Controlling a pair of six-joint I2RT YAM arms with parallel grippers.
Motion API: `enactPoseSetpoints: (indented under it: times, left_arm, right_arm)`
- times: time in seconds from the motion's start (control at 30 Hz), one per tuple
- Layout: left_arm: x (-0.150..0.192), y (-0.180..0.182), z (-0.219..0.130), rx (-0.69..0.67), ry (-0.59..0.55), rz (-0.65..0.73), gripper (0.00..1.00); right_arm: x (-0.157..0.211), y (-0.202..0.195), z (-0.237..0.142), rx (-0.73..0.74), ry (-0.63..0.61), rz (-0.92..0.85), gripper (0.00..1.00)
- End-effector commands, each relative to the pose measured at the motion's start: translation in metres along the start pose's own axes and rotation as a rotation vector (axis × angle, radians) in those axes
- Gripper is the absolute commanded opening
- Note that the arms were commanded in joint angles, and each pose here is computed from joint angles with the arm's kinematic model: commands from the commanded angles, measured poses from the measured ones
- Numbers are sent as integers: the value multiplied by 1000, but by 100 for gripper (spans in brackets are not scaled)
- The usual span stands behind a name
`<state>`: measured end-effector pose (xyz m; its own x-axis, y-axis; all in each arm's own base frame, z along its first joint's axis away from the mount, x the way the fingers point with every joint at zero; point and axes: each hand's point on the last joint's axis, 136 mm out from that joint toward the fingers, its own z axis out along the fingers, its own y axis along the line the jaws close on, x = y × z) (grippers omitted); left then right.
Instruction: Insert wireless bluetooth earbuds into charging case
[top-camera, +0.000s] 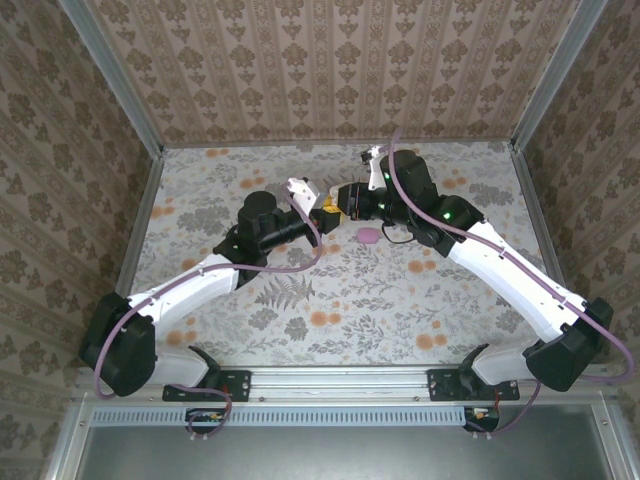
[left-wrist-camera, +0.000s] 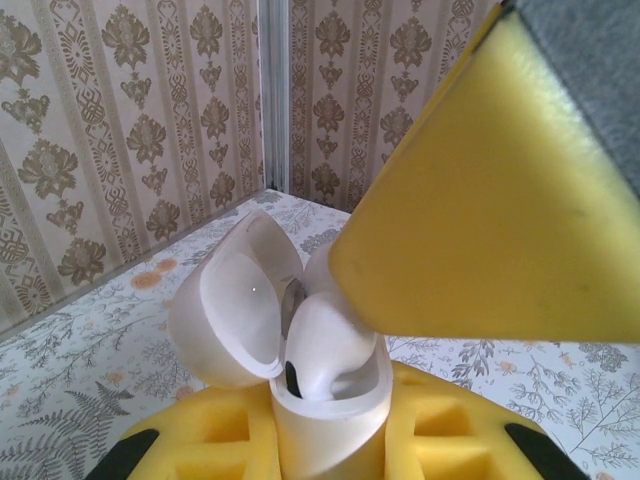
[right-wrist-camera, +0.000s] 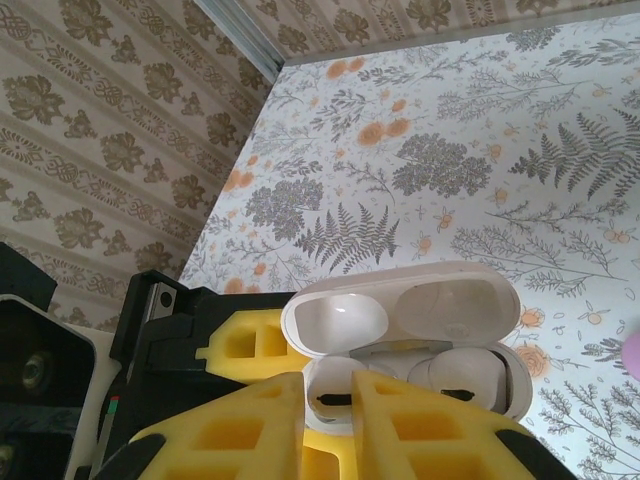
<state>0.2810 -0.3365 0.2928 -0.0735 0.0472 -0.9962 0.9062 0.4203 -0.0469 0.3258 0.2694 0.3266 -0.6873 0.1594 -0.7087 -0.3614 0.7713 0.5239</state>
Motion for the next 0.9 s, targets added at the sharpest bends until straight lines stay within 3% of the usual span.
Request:
enactPoseSetpoints:
  times: [0.0, 0.47, 0.6, 0.87]
  left_arm:
    - [-18, -7, -6, 20, -43, 39, 11]
    - [-18, -7, -6, 20, -44, 38, 11]
    - [-20, -8, -7, 24, -48, 37, 11]
    - [-21, -13, -9, 49, -56, 41, 11]
  right_arm:
    - [-6, 6, -7, -10, -7, -14, 25]
    - [-14, 6, -30, -10, -78, -10, 29]
    - [-23, -2, -47, 34, -146, -24, 39]
    - [-35, -45, -87, 191, -276, 3, 72]
